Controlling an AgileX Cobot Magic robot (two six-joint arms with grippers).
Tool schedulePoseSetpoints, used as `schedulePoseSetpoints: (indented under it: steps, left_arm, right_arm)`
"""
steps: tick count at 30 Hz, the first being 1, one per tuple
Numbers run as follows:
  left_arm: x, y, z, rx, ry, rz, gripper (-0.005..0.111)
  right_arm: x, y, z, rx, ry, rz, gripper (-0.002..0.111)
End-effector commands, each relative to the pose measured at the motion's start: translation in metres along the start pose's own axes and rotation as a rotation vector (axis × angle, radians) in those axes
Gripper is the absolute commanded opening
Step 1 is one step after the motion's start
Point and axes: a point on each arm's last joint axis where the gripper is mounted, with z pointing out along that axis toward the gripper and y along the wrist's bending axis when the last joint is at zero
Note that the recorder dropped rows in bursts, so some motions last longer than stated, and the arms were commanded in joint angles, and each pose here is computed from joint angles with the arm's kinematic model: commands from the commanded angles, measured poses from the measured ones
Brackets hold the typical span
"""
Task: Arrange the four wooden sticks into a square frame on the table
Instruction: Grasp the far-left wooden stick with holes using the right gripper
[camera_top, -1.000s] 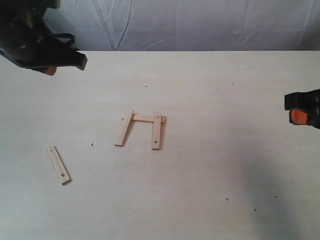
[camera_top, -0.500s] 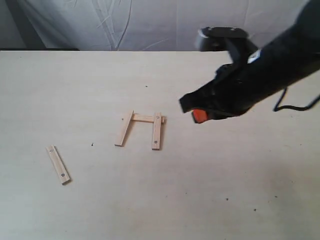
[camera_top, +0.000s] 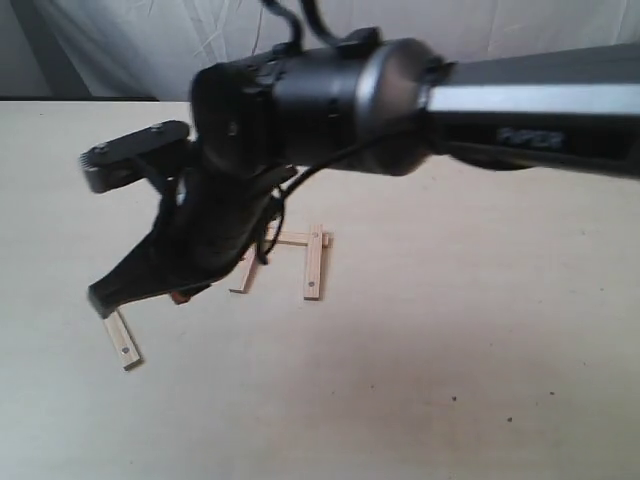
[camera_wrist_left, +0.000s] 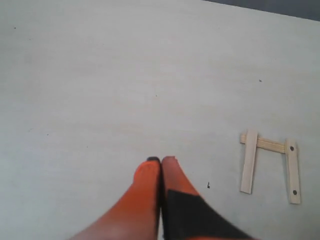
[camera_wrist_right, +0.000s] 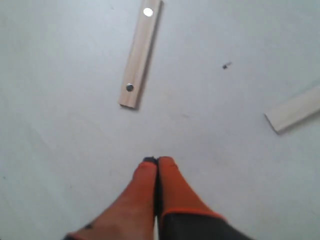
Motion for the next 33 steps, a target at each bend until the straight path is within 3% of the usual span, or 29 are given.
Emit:
schedulePoseSetpoints:
  steps: [1,4,9,23,28,33]
  left_arm:
    - [-0.005,0.016,0.002,-0.042,-0.043,-0.112,0.000]
    - [-0.006,0.025,0.000,-0.068,-0.060,-0.188,0.000]
    - [-0.007,0.027,-0.001,-0.070,-0.064,-0.203,0.000]
    - [-0.007,0.026,0.000,-0.059,-0.065,-0.210,0.000]
    - [-0.007,0.025,0.000,-0.053,-0.065,-0.211,0.000]
    - [-0.007,0.025,0.000,-0.053,-0.065,-0.211,0.000]
  right_arm:
    - [-0.020,0.022,0.026,0.042,0.040,-0.052,-0.001]
    - [-0.032,0.028,0.043,0.053,0.043,-0.056,0.006]
    - [-0.049,0.030,0.069,0.047,0.022,-0.027,0.027]
    - [-0.059,0.032,0.112,0.094,0.029,-0.018,0.028]
    - [-0.061,0.032,0.115,0.096,0.005,-0.025,0.046]
    - [-0.058,0.028,0.123,0.123,0.017,-0.010,0.047]
